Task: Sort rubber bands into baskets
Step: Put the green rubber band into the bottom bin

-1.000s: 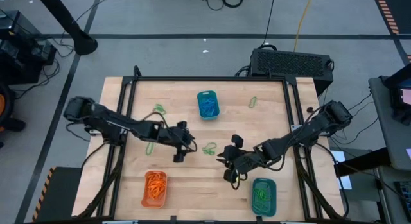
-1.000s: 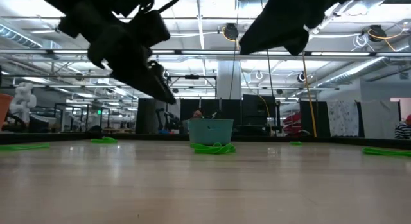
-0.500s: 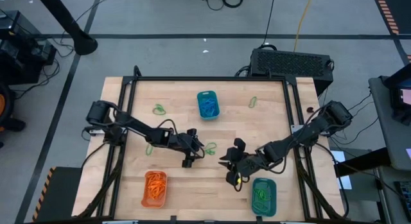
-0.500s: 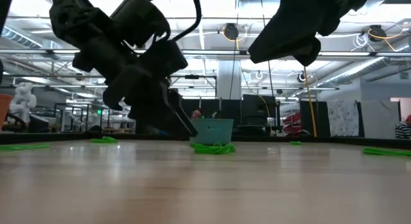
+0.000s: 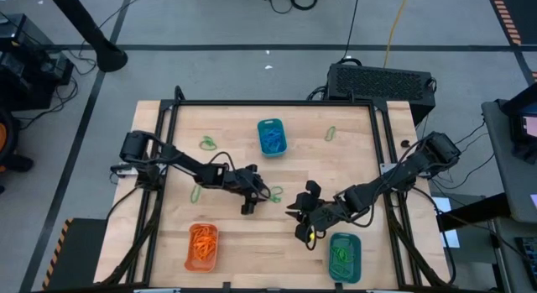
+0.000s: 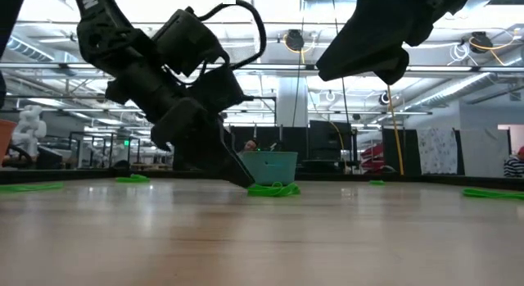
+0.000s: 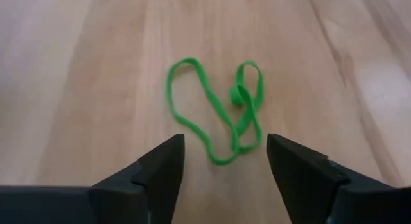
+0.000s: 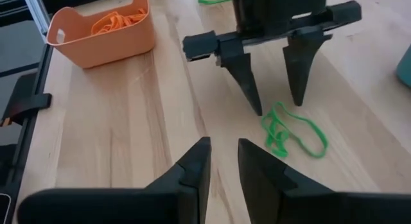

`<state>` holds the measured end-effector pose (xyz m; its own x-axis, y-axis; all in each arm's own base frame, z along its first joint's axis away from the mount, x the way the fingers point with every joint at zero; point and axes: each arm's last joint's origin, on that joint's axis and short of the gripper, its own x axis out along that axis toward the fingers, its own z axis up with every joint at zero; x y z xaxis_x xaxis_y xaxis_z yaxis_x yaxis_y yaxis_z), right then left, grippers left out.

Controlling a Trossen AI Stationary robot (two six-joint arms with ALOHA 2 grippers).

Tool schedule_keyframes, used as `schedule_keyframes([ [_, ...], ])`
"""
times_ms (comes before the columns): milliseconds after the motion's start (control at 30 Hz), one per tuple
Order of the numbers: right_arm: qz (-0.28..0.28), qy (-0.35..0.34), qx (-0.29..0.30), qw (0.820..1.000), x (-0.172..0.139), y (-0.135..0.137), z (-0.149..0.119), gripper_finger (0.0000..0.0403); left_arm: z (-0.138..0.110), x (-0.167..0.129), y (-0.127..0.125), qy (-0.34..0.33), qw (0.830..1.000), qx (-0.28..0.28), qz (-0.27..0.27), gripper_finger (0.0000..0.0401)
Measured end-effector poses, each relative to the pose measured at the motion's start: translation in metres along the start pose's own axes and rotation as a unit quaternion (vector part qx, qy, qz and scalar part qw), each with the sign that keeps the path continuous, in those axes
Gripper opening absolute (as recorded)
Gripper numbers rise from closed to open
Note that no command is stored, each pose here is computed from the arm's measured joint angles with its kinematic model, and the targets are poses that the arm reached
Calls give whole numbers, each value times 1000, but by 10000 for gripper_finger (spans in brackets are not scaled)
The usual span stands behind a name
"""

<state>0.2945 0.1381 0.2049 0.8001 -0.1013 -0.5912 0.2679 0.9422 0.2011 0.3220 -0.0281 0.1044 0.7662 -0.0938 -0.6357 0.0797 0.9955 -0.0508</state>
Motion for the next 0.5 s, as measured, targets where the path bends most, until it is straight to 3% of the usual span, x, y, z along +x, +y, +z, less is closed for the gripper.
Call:
schedule_keyframes([
  [267,1,2,1,1000,0,0,0,70,-6,7,0,6,1000,1,-7,201],
  [500,1,4,0,1000,0,0,-1,70,-6,7,0,7,1000,-2,-9,135],
])
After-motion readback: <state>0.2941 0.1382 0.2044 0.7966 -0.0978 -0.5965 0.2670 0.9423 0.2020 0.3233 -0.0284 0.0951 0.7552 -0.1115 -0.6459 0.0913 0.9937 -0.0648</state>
